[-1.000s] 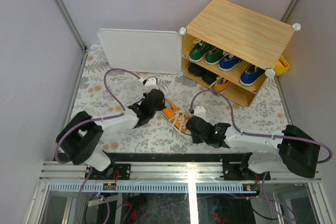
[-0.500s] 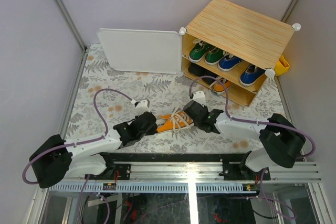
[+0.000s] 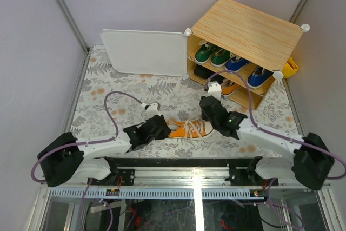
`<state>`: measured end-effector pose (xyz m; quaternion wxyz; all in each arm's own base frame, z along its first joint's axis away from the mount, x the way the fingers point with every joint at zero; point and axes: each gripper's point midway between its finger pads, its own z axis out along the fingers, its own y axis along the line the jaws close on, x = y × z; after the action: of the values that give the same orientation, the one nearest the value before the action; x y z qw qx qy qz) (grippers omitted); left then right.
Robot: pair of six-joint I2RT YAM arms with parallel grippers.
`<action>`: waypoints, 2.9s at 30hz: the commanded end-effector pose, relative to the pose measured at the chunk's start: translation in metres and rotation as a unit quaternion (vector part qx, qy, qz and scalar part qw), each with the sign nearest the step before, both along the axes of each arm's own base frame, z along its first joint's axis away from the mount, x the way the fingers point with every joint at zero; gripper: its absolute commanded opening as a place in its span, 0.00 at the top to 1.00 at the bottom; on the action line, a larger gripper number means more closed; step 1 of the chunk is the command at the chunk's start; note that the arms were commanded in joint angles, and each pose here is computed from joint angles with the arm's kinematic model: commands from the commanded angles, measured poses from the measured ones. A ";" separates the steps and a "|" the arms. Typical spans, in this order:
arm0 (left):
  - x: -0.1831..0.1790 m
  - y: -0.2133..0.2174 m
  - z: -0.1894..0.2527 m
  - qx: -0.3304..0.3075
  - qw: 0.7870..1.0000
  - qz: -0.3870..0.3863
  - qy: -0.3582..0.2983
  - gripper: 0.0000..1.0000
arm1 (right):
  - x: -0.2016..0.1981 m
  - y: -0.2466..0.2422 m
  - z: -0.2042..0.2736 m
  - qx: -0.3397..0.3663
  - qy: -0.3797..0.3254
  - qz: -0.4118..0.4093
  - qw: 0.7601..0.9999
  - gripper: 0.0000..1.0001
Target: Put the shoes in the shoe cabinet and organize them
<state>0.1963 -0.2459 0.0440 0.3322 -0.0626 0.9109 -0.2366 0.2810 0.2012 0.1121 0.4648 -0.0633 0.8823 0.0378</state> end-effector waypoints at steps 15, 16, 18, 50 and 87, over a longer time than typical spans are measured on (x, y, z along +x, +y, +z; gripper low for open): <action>-0.032 -0.089 -0.017 -0.064 0.989 -0.077 0.109 0.76 | -0.122 0.002 -0.051 0.065 0.164 0.066 0.982 0.72; -0.032 -0.090 -0.015 -0.066 0.989 -0.078 0.108 0.76 | -0.124 0.001 -0.057 0.066 0.172 0.059 0.981 0.72; -0.034 -0.091 -0.012 -0.068 0.989 -0.081 0.106 0.76 | -0.125 -0.002 -0.066 0.071 0.180 0.036 0.980 0.72; -0.042 -0.058 0.061 0.013 0.994 -0.110 0.008 0.27 | -0.038 -0.052 -0.014 0.021 0.053 -0.064 0.996 0.56; -0.011 -0.137 0.009 0.014 0.983 -0.180 -0.015 1.00 | -0.096 -0.139 0.137 0.072 -0.059 -0.088 0.992 0.34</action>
<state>0.1838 -0.3436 0.0431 0.3045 0.1036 0.9212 -0.2188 0.1853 0.0840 0.2196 0.4912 0.0262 0.8668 0.0815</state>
